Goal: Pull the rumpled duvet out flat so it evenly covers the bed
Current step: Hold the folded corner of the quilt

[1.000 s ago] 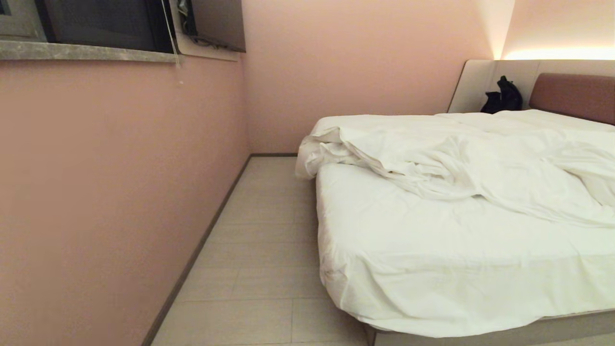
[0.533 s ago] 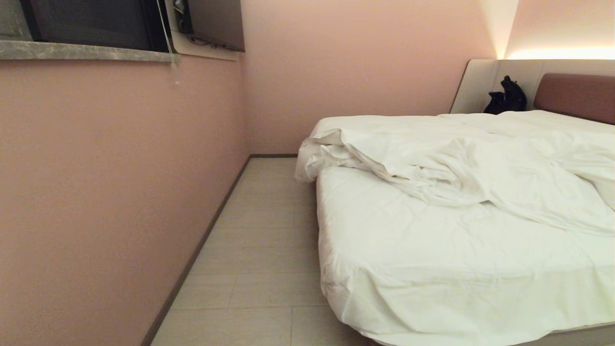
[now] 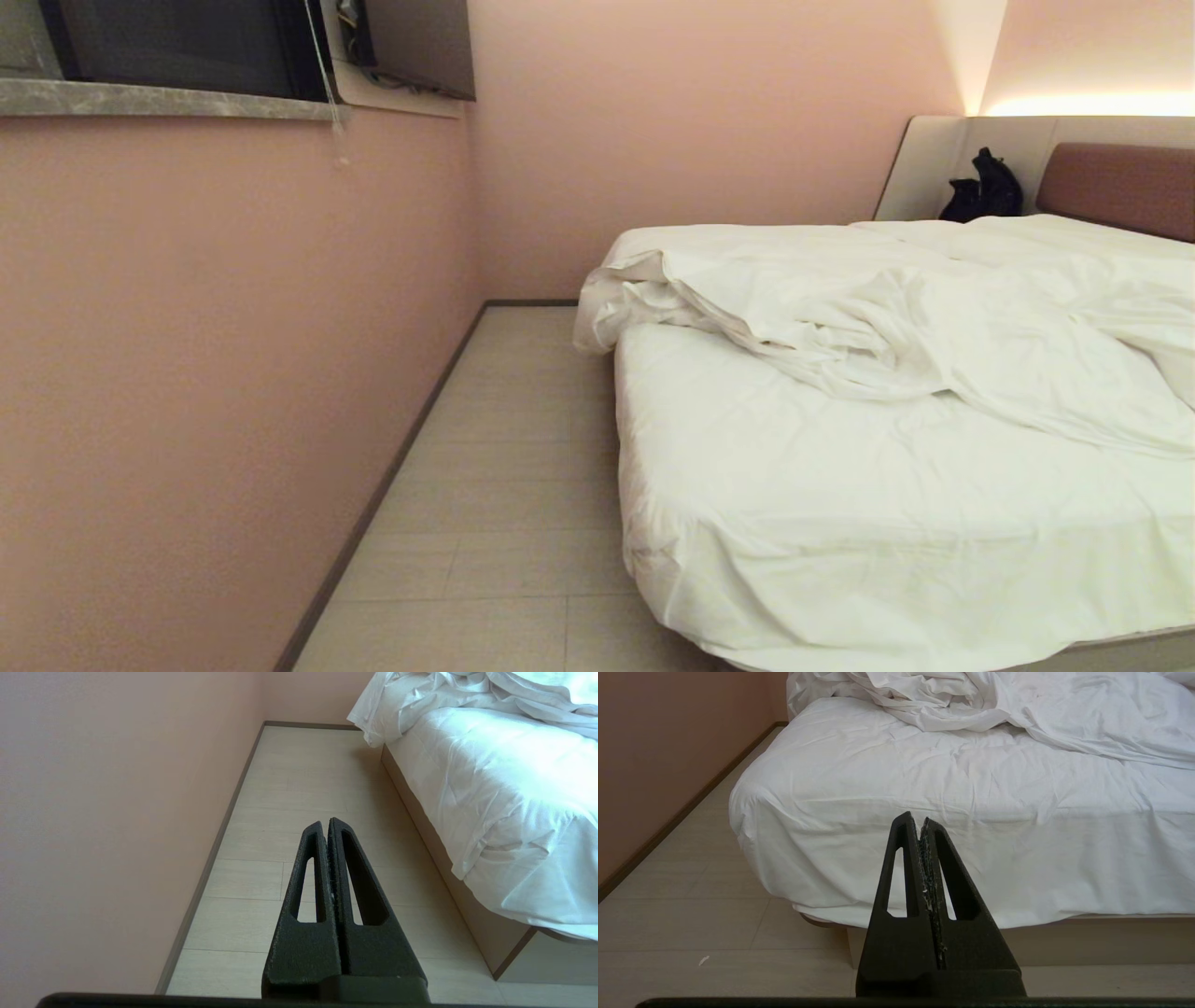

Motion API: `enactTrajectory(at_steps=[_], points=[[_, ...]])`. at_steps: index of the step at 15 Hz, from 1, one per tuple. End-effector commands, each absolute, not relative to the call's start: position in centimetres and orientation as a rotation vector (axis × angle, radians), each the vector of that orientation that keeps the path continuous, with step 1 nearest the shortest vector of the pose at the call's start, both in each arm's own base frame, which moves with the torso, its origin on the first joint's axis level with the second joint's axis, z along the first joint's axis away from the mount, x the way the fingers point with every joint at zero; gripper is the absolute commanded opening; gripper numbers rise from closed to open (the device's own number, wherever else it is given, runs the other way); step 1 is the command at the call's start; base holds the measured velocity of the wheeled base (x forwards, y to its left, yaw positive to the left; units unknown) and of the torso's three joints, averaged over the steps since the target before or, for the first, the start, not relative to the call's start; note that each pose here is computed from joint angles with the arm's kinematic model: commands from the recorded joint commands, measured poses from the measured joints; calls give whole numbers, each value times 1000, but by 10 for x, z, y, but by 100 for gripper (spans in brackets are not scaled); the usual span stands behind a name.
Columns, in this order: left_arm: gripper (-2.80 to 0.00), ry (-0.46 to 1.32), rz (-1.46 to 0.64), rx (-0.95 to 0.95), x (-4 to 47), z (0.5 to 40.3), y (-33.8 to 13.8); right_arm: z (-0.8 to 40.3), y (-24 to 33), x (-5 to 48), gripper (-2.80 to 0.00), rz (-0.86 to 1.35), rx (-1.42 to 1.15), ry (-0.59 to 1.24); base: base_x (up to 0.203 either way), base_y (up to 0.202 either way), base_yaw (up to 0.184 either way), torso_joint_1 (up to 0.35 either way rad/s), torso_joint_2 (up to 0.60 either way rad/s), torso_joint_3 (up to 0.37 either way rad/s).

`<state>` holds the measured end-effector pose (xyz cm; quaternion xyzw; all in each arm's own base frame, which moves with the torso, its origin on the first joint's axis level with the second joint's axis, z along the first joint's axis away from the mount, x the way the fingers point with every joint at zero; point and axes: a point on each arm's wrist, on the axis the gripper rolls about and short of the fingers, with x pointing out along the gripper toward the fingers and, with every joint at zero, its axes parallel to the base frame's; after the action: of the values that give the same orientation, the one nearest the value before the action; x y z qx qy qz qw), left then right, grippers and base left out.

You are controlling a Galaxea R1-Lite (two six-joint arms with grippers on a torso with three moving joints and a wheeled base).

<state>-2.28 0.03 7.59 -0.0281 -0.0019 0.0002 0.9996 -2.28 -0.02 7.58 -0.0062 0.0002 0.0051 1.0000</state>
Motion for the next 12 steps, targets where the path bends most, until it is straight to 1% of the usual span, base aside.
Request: enactTrajectory(at_steps=[1, 12], points=[[-280, -3, 1, -55, -23, 76, 0, 76, 0, -23, -280, 9, -12, 0, 0, 0, 0, 0, 0, 0], [-280, -3, 1, -54, -23, 76, 0, 75, 0, -23, -280, 11, -13, 3, 0, 0, 0, 0, 0, 0]])
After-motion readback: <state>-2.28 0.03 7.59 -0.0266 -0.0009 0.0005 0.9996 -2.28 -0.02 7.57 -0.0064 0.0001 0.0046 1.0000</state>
